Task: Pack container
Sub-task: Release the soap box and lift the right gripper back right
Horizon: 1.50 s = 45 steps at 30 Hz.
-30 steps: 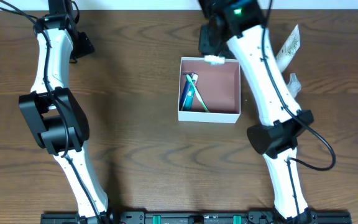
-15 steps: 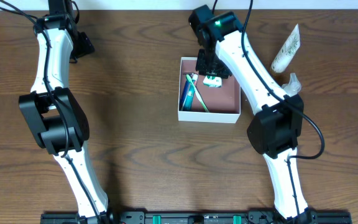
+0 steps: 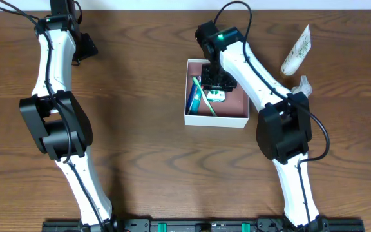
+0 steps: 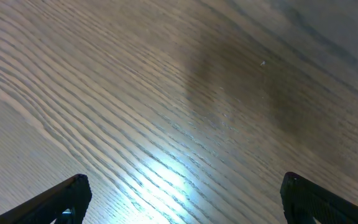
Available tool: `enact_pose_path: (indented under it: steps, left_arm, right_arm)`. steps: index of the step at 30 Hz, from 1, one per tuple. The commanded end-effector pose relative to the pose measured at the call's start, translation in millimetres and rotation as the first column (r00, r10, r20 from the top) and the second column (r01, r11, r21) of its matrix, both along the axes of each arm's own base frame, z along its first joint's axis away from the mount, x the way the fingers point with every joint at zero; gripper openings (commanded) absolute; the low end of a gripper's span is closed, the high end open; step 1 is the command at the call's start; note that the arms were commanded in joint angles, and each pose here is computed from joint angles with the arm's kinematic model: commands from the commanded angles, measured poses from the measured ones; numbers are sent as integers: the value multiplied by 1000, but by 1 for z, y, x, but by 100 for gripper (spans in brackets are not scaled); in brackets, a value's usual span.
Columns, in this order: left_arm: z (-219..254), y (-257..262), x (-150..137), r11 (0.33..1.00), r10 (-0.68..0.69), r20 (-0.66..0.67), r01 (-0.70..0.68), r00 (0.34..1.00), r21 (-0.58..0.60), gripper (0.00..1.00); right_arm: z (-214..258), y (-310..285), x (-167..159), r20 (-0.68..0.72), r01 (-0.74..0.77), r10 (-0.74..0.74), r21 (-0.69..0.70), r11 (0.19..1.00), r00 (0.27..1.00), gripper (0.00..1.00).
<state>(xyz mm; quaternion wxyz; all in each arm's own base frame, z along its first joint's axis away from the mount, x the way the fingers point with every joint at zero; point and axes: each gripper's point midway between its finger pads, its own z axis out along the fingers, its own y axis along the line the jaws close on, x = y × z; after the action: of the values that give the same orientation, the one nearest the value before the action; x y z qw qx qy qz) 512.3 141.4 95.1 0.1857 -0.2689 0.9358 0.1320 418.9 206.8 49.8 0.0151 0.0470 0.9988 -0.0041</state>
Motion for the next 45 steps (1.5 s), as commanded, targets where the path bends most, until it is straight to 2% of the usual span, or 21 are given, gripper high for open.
enact_pose_path:
  steps: [1,13,27,40,45]
  left_arm:
    - [27,4,3,1000,8,54,-9,999,20,98]
    - [27,4,3,1000,8,54,-9,999,20,98]
    - [27,4,3,1000,8,54,-9,998,21,98]
    - [27,4,3,1000,8,54,-9,999,20,98]
    - [27,4,3,1000,8,54,-9,999,20,98]
  right_arm:
    - [-6,-1,-1,-2,-62,62,6,998,998,37]
    - [-13,1,21,77,-61,58,39,997,995,43]
    - [-28,-1,16,59,-60,58,35,998,997,53]
    - [-26,3,25,98,-60,55,51,997,994,69]
    - [-7,-3,30,98,-44,39,51,998,994,77]
